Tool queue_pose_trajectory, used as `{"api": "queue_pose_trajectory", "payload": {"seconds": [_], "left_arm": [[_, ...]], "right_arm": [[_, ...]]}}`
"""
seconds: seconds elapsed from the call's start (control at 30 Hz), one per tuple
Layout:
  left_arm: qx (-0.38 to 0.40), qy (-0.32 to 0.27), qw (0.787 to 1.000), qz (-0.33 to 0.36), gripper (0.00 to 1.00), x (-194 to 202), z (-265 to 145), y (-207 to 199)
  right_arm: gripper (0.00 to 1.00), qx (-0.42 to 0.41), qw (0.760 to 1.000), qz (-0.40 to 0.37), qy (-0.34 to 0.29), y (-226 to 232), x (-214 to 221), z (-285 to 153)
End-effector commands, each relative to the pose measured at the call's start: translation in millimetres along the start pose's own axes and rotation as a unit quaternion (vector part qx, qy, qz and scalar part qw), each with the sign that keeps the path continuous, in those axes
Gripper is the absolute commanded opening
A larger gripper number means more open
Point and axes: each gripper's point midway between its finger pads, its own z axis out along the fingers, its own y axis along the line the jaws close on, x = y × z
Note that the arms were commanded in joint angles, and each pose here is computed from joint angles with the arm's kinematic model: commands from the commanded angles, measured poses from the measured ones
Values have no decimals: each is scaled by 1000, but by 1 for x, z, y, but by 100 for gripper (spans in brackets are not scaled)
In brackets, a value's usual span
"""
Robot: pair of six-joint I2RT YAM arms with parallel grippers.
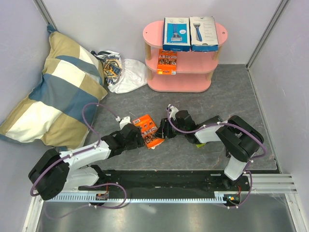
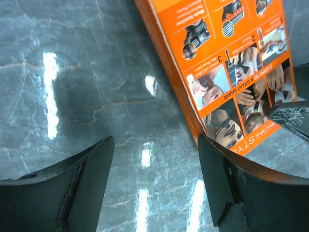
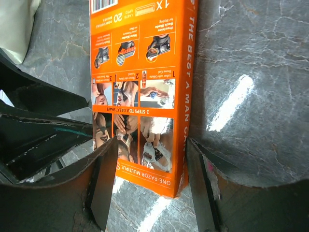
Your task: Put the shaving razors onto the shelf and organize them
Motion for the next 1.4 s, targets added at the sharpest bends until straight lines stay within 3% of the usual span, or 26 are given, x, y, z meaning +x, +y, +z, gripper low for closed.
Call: {"api": "queue_pose_trajectory", "payload": {"seconds": [0.0, 0.33, 0.67, 0.97, 1.37], "left_arm": [[99, -67, 992, -43, 81, -31, 1, -43], [130, -120, 981, -78, 80, -43, -16, -38], [57, -61, 991, -101, 77, -24, -21, -15], [69, -109, 984, -126, 80, -39, -46, -3], [24, -82, 991, -101, 78, -31, 1, -2]], "right_arm": [[65, -24, 991, 47, 124, 11, 70, -10], [63, -37, 989, 57, 130, 14, 74, -7], [63, -27, 991, 49, 119, 13, 64, -4], [63, -30, 992, 50, 108, 15, 54, 8], [63, -30, 995, 47, 84, 17, 36, 19]]}}
